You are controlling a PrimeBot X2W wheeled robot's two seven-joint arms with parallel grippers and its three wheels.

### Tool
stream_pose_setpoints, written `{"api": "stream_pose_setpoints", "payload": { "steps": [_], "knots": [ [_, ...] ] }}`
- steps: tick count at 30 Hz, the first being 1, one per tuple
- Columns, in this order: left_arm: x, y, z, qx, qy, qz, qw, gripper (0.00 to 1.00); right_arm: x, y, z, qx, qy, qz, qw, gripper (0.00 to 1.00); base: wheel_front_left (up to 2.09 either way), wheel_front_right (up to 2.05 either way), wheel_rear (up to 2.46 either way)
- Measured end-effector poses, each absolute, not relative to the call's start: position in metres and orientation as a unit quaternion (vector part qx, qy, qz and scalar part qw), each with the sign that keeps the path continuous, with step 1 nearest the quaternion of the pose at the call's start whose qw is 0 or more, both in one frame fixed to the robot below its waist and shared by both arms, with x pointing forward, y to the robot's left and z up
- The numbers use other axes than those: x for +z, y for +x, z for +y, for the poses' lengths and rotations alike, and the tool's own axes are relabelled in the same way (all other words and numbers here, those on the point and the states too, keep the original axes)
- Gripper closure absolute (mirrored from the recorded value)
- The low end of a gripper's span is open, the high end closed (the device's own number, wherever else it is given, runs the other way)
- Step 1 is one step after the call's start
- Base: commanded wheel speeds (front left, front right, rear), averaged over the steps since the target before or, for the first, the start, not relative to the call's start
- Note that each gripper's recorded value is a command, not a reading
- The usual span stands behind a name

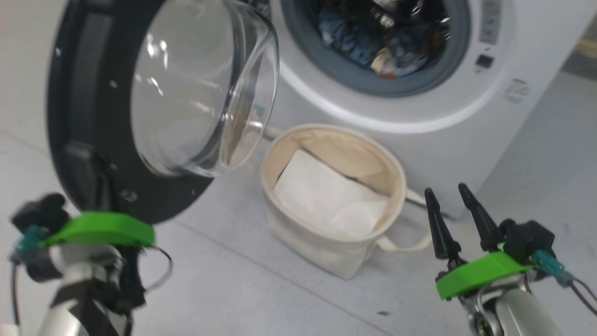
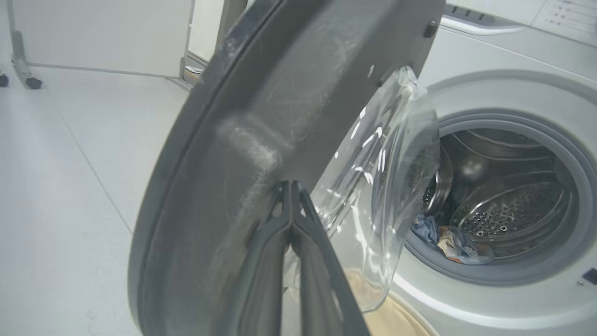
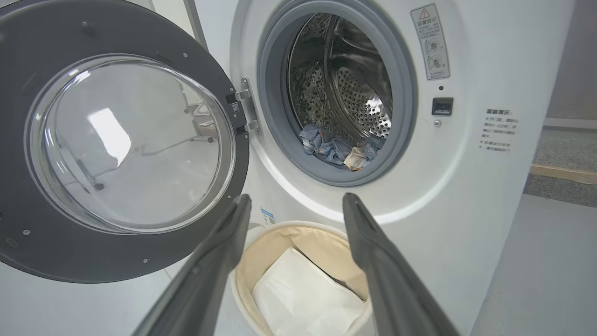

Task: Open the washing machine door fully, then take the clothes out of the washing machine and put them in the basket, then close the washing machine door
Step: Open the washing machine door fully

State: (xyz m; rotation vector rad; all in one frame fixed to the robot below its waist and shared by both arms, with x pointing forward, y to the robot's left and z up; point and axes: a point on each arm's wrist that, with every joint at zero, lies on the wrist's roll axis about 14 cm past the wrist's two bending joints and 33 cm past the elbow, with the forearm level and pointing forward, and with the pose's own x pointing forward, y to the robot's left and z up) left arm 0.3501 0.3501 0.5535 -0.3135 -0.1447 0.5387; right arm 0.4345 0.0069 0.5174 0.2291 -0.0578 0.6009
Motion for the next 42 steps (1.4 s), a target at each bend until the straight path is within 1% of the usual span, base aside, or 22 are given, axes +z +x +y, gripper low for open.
{"api": "stream_pose_setpoints", "payload": {
  "steps": [6,17,22,25,29,33,37,38,39,42],
  "knots": [
    [0.558,0.354,0.390,0.304,-0.160,-0.089,0.935,1.00,0.507,0.452,0.030,0.319,0.122,-0.019,0.940,0.00,0.00,0.00,0.00],
    [0.532,0.366,0.437,0.365,-0.150,-0.052,0.918,1.00,0.460,0.475,0.054,0.345,0.126,0.021,0.930,0.00,0.00,0.00,0.00],
    [0.527,0.375,0.456,0.383,-0.162,-0.049,0.908,1.00,0.445,0.488,0.062,0.350,0.132,0.028,0.927,0.00,0.00,0.00,0.00],
    [0.525,0.382,0.463,0.391,-0.165,-0.048,0.904,1.00,0.436,0.496,0.062,0.350,0.132,0.031,0.927,0.00,0.00,0.00,0.00],
    [0.519,0.386,0.469,0.399,-0.164,-0.039,0.901,1.00,0.426,0.497,0.060,0.347,0.133,0.043,0.927,0.00,0.00,0.00,0.00],
    [0.514,0.389,0.471,0.401,-0.169,-0.035,0.900,1.00,0.427,0.498,0.050,0.337,0.128,0.042,0.932,0.00,0.00,0.00,0.00],
    [0.518,0.390,0.468,0.389,-0.172,-0.038,0.904,1.00,0.437,0.497,0.044,0.332,0.121,0.033,0.935,0.00,0.00,0.00,0.00],
    [0.520,0.391,0.466,0.384,-0.169,-0.038,0.907,0.03,0.439,0.496,0.043,0.331,0.118,0.031,0.936,0.00,0.00,0.00,0.00],
    [0.524,0.391,0.465,0.380,-0.168,-0.042,0.909,0.00,0.442,0.496,0.041,0.329,0.115,0.030,0.937,0.00,0.00,0.00,0.00],
    [0.536,0.390,0.462,0.367,-0.159,-0.052,0.915,0.00,0.454,0.492,0.038,0.325,0.114,0.021,0.939,0.00,0.00,0.00,0.00]
  ]
}}
